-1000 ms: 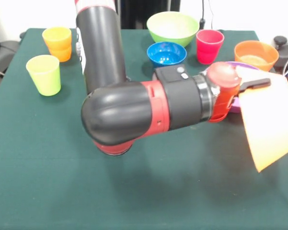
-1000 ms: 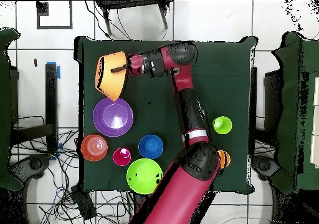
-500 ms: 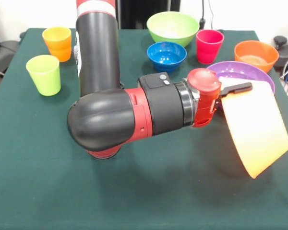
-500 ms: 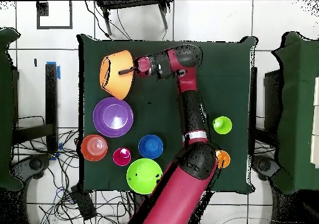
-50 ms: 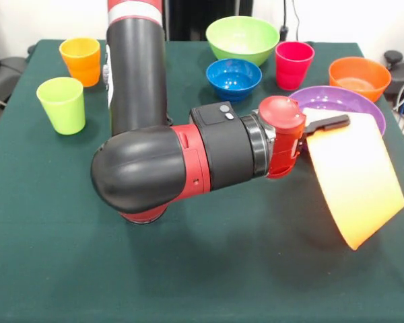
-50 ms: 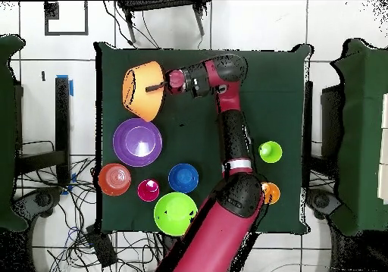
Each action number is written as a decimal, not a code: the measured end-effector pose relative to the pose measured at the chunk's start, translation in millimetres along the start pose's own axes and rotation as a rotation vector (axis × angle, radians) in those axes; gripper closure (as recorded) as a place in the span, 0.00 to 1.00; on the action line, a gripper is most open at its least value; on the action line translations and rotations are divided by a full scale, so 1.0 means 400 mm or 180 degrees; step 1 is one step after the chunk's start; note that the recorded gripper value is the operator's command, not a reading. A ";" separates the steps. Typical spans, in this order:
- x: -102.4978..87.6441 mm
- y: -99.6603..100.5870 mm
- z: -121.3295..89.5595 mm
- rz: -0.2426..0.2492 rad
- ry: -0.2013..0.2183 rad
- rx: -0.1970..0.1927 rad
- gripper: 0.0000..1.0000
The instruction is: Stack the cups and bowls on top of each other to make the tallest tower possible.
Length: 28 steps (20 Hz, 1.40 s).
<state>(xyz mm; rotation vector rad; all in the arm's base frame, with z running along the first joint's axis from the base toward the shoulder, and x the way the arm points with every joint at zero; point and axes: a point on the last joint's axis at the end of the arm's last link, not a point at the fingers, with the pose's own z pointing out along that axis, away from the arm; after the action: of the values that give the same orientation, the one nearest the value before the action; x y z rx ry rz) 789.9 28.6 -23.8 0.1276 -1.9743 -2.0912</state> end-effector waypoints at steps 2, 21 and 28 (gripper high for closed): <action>0.002 -0.001 -0.002 0.0002 0.0015 -0.0007 0.00; 0.000 0.012 -0.007 0.0002 0.0056 0.0157 0.00; -0.005 0.034 -0.016 -0.0048 0.0066 0.0264 0.00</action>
<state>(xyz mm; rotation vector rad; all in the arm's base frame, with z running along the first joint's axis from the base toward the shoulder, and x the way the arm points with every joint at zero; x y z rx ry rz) 795.1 22.1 -11.2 0.1798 -2.0546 -2.0092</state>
